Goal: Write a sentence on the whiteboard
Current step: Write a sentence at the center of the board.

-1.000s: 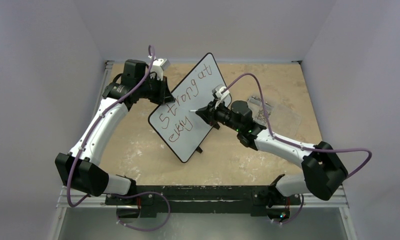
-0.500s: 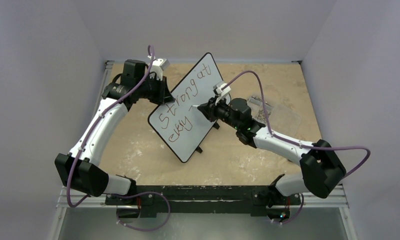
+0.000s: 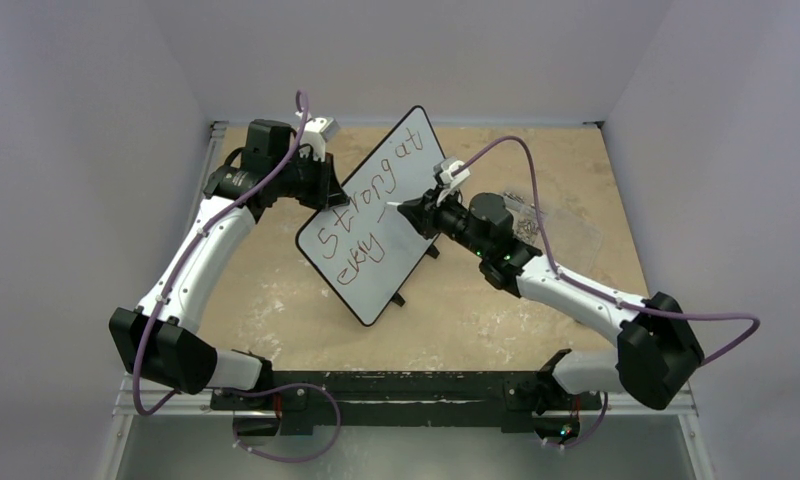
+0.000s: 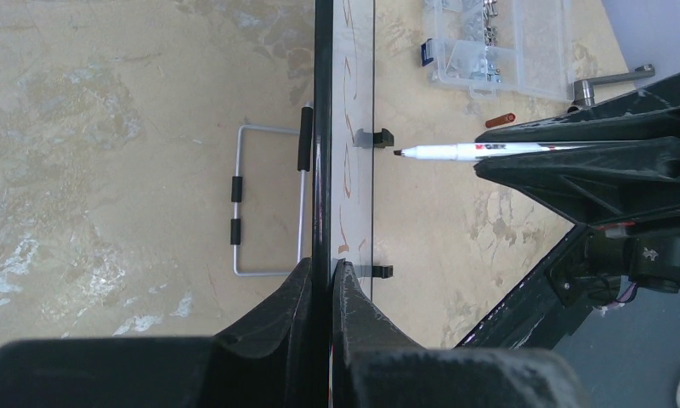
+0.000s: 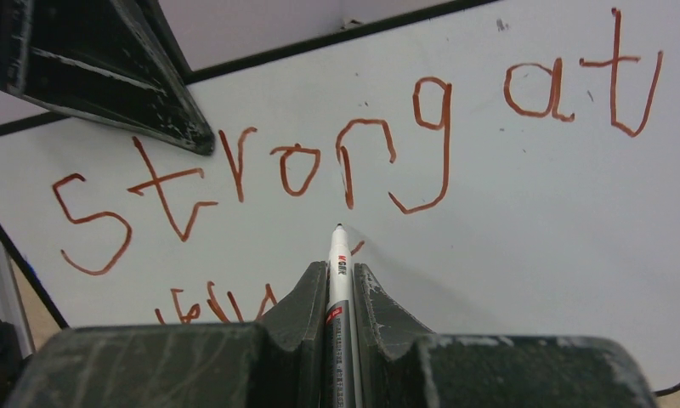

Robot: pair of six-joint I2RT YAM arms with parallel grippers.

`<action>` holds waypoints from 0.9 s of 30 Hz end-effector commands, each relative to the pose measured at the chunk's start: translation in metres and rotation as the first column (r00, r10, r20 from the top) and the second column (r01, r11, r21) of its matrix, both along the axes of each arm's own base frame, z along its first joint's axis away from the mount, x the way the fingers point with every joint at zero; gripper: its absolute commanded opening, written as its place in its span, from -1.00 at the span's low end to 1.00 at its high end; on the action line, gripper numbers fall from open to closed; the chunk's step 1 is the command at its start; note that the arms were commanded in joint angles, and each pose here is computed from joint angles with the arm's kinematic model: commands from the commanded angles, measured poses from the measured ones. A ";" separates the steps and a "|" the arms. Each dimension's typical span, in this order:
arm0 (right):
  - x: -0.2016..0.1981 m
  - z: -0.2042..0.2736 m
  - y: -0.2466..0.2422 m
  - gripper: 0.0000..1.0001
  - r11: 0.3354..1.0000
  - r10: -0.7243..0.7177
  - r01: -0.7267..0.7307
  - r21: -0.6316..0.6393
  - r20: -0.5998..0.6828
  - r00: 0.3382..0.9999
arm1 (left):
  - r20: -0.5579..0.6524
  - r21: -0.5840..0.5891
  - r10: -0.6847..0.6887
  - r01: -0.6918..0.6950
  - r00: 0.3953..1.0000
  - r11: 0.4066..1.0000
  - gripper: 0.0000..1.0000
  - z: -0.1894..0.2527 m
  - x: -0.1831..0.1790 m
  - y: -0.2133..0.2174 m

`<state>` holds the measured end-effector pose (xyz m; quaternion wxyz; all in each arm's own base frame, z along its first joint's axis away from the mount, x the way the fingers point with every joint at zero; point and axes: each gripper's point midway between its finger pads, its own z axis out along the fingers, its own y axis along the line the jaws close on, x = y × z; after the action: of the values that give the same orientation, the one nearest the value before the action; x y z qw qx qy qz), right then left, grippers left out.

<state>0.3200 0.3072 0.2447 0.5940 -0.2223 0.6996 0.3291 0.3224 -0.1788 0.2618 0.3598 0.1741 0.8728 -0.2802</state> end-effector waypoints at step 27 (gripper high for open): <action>0.007 0.007 0.020 -1.00 0.997 0.069 -0.069 0.017 0.018 0.997 | 0.115 0.050 0.029 -0.035 0.993 0.998 -1.00 0.017 0.008 0.013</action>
<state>0.3240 0.3218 0.2326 0.5760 -0.2381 0.7032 0.3422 0.3223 -0.1787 0.2618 0.3596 0.1737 0.8729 -0.2804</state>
